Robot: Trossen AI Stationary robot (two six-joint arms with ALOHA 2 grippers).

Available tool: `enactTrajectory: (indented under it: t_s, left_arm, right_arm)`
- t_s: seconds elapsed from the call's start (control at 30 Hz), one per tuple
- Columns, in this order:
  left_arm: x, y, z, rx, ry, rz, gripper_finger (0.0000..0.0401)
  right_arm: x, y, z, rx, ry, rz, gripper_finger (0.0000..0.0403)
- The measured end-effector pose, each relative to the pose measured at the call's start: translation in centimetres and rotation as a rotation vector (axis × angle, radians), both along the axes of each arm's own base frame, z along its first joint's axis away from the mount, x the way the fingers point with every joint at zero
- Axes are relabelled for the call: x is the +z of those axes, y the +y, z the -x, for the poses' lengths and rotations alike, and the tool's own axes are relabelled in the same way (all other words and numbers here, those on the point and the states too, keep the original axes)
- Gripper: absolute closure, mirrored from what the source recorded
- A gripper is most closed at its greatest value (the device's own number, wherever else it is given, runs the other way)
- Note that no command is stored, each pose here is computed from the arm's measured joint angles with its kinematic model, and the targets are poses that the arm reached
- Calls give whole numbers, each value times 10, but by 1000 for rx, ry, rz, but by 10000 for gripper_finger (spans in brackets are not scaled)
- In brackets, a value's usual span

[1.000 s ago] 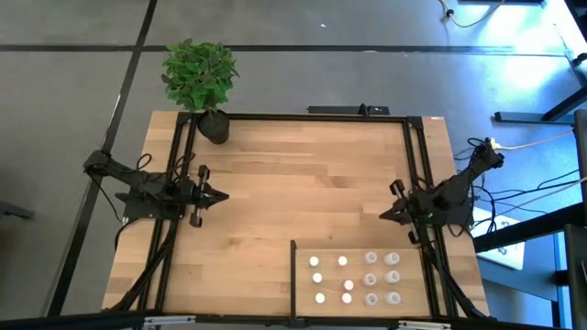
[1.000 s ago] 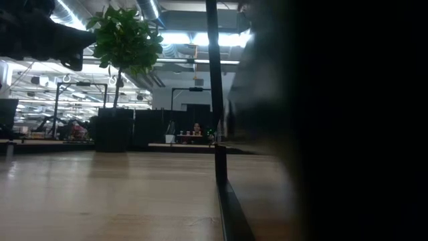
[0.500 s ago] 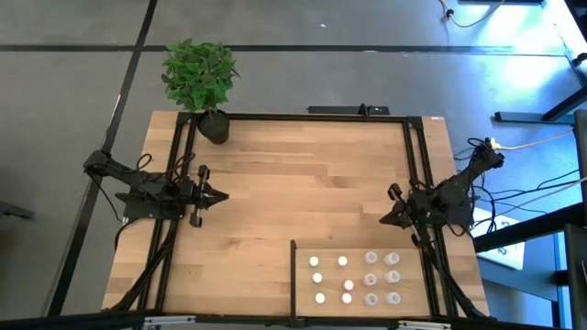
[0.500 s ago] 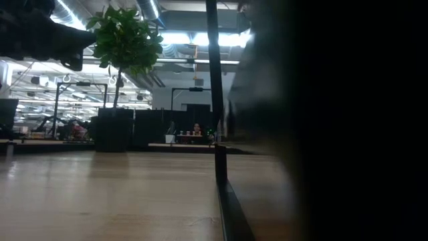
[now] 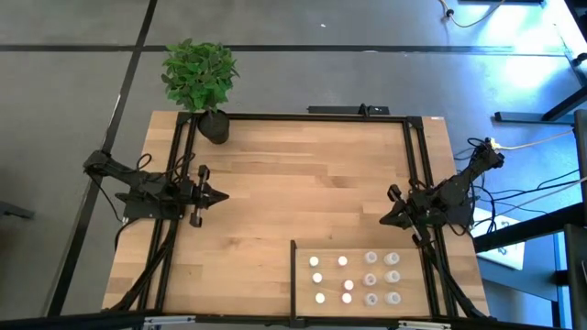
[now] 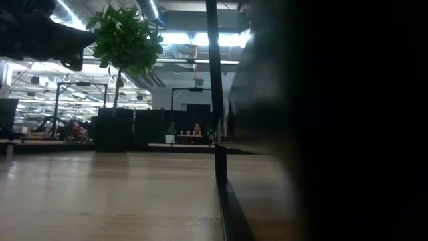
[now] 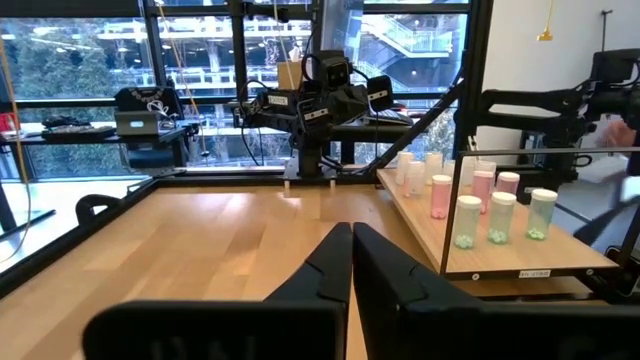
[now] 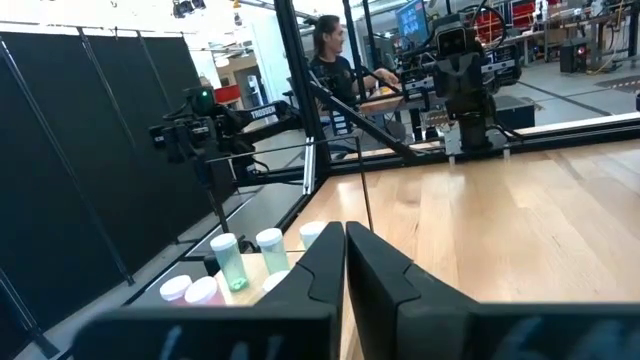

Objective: Pick and place medicine bottles onto shelf by color
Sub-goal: Return to Home Position

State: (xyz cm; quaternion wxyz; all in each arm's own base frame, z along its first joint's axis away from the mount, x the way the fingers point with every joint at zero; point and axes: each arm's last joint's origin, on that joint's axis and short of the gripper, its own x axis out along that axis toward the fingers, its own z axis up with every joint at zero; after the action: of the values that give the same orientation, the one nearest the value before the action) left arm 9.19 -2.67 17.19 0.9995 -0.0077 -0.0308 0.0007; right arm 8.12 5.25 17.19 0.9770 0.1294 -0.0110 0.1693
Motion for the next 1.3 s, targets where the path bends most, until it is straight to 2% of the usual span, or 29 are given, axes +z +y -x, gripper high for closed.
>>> enactTrajectory:
  t_s: [0.43, 1.3]
  left_arm:
    - [0, 0, 0, 0, 0, 0, 373]
    - [0, 0, 0, 0, 0, -1, 371]
  right_arm:
    - [0, 0, 0, 0, -1, 1, 387]
    - [0, 0, 0, -1, -1, 0, 386]
